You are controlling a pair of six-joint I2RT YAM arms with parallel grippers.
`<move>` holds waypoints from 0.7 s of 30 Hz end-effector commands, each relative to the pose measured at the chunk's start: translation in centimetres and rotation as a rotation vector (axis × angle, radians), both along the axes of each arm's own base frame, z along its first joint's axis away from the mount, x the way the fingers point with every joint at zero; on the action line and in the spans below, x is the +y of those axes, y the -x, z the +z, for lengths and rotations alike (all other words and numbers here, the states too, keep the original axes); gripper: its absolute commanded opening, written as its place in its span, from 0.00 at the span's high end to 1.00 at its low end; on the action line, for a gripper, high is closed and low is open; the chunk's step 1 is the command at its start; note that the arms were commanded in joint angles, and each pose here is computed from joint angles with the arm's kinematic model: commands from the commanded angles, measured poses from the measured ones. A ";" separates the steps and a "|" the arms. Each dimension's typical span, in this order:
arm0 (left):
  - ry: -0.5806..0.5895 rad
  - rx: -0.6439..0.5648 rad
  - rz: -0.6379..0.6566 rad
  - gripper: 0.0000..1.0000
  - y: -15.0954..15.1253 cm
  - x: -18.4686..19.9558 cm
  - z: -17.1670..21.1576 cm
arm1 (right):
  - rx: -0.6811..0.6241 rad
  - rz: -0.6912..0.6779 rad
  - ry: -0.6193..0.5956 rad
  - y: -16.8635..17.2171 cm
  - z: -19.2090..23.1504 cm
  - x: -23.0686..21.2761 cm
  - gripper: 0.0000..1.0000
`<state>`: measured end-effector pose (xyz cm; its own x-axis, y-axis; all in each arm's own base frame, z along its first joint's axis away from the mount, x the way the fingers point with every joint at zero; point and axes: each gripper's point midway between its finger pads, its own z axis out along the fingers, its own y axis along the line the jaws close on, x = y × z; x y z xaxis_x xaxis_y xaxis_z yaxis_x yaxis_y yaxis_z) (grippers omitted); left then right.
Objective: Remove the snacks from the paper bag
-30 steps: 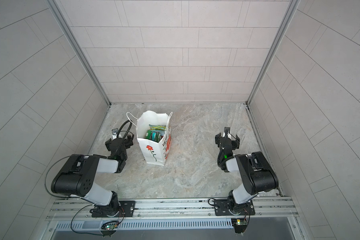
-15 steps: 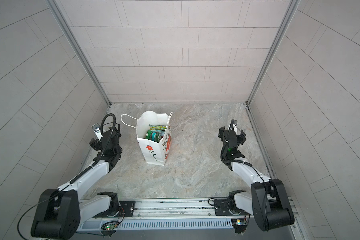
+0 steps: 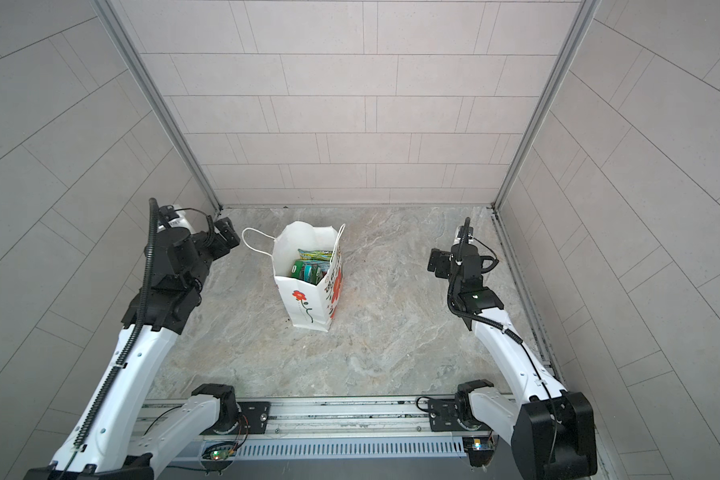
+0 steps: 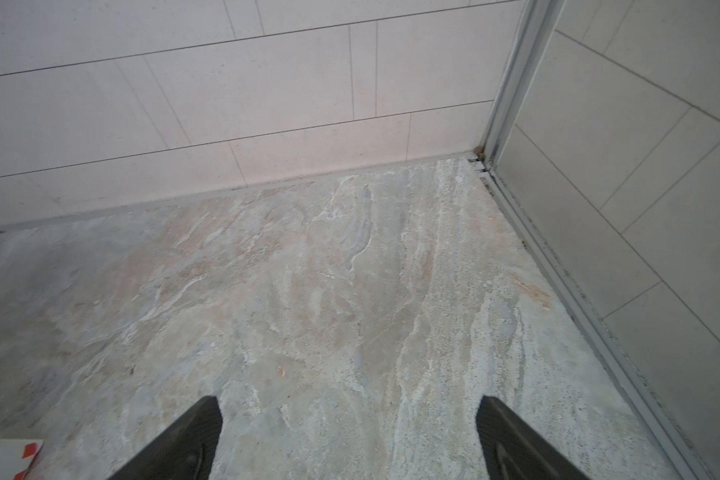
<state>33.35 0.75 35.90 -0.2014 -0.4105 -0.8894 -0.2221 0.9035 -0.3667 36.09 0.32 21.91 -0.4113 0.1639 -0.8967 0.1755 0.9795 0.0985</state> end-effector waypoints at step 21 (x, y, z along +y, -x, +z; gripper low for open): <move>0.343 0.253 -0.393 0.41 -2.3 -6.4 -1.9 | -0.010 0.149 -0.095 1.2 2.6 2.8 0.03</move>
